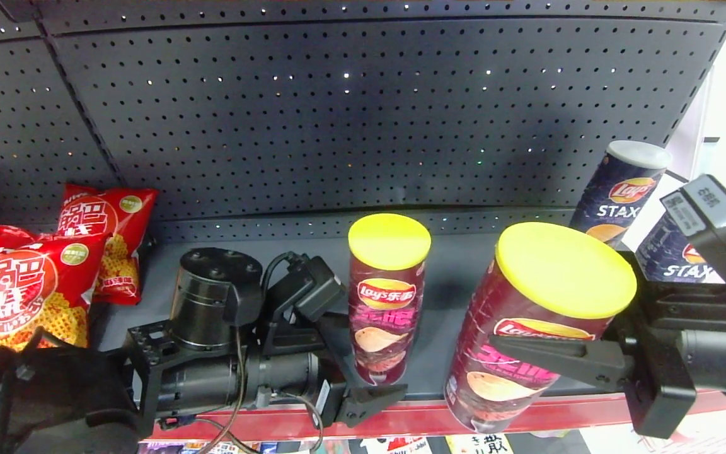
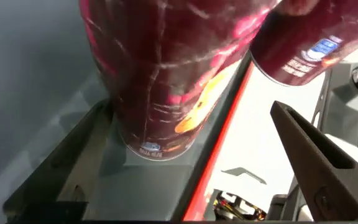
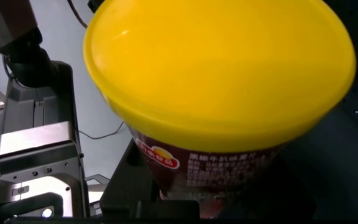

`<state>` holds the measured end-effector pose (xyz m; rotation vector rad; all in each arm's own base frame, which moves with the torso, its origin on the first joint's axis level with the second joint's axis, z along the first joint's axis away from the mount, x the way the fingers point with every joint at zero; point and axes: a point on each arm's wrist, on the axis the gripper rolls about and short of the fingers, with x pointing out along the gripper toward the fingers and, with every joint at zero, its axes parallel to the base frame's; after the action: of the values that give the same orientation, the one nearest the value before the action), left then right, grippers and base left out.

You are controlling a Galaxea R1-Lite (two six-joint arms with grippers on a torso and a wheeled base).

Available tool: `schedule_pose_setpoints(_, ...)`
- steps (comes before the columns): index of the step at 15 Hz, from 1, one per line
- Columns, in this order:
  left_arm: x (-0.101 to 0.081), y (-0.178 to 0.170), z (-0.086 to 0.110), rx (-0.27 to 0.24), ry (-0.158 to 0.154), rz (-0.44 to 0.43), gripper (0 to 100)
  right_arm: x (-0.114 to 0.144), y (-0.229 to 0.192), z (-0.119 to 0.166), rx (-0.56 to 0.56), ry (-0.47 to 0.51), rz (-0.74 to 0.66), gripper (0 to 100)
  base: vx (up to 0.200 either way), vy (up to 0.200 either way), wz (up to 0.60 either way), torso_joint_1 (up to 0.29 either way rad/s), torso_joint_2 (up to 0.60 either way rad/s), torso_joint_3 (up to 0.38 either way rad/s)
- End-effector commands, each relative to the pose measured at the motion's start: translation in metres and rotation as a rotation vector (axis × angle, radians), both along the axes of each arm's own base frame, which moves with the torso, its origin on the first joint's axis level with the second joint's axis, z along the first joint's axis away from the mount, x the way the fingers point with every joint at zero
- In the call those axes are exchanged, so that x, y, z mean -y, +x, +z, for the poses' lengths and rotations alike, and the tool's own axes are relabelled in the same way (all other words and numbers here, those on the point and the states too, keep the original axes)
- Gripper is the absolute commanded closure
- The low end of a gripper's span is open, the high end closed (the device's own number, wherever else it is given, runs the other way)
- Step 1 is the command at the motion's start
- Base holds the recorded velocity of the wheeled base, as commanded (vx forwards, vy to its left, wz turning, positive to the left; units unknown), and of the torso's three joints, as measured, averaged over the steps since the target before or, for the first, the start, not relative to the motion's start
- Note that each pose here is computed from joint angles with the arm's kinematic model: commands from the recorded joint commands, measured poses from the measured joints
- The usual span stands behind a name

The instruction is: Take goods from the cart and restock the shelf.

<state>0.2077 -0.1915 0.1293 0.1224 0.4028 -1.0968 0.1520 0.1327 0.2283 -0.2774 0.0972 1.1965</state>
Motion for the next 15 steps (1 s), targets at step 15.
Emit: schedule_pose_setpoints(15, -0.164, -0.114, 0.057, 0.357, -0.177, 0.52, 0, 0.003, 0.011, -0.003, -0.015, -0.012, -0.046, 100, 0.0, 0.0, 0.0, 0.0, 0.0, 0.0)
